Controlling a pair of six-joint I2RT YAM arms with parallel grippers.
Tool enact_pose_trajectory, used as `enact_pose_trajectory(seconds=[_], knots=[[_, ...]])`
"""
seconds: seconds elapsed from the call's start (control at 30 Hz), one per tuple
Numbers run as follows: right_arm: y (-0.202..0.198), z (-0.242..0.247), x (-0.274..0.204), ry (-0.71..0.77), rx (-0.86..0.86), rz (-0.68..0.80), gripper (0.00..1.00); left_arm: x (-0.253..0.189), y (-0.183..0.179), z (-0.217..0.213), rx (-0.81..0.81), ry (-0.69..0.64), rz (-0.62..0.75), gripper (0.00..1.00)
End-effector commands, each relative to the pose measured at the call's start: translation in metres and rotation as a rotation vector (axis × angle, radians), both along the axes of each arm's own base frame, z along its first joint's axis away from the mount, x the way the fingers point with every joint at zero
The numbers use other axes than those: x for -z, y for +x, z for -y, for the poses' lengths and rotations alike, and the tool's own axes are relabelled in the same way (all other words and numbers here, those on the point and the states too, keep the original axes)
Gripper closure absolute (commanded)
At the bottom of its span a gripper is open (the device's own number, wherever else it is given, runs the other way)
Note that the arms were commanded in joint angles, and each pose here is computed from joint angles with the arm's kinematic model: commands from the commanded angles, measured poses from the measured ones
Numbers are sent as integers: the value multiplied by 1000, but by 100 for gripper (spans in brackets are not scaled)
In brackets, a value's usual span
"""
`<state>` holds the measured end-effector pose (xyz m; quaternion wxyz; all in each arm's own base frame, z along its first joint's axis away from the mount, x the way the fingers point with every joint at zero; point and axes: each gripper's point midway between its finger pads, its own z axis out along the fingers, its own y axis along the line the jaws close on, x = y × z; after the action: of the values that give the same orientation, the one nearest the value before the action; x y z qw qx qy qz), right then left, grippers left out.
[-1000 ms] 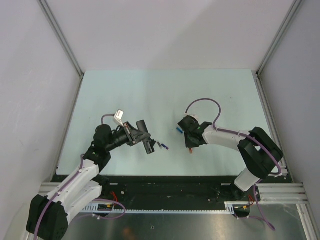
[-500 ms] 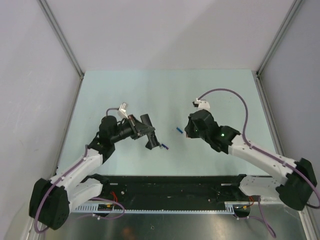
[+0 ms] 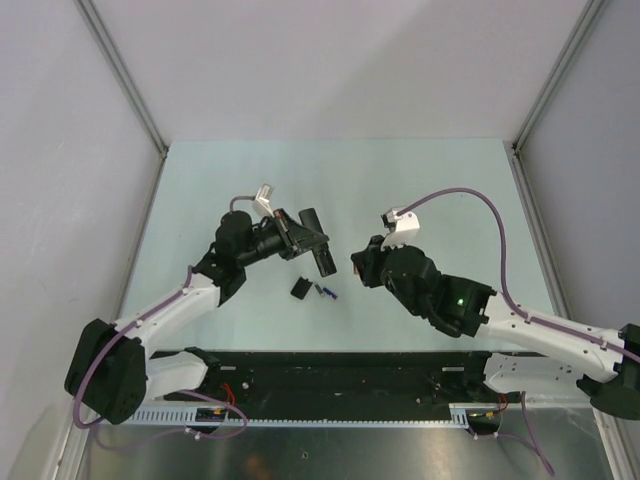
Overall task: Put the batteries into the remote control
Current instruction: Pick up the battery from the center of the board, then load the battery into the remote control.
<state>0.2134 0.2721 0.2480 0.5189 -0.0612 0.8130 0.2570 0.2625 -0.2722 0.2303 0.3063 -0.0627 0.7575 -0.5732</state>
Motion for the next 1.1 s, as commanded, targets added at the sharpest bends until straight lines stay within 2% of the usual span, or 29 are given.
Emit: enact_pose_trajectory(seconds=[0.0, 0.3, 0.67, 1.07], knots=[[3, -2, -44, 115, 46, 114, 100, -25, 7, 11, 8, -55, 54, 100], [-3, -27, -48, 118, 0, 159, 100, -33, 0, 23, 84, -146, 50, 100], [0, -30, -68, 127, 32, 251, 100, -53, -12, 40, 184, -275, 59, 100], [3, -13, -53, 19, 81, 249, 100, -54, -21, 50, 238, -354, 41, 100]])
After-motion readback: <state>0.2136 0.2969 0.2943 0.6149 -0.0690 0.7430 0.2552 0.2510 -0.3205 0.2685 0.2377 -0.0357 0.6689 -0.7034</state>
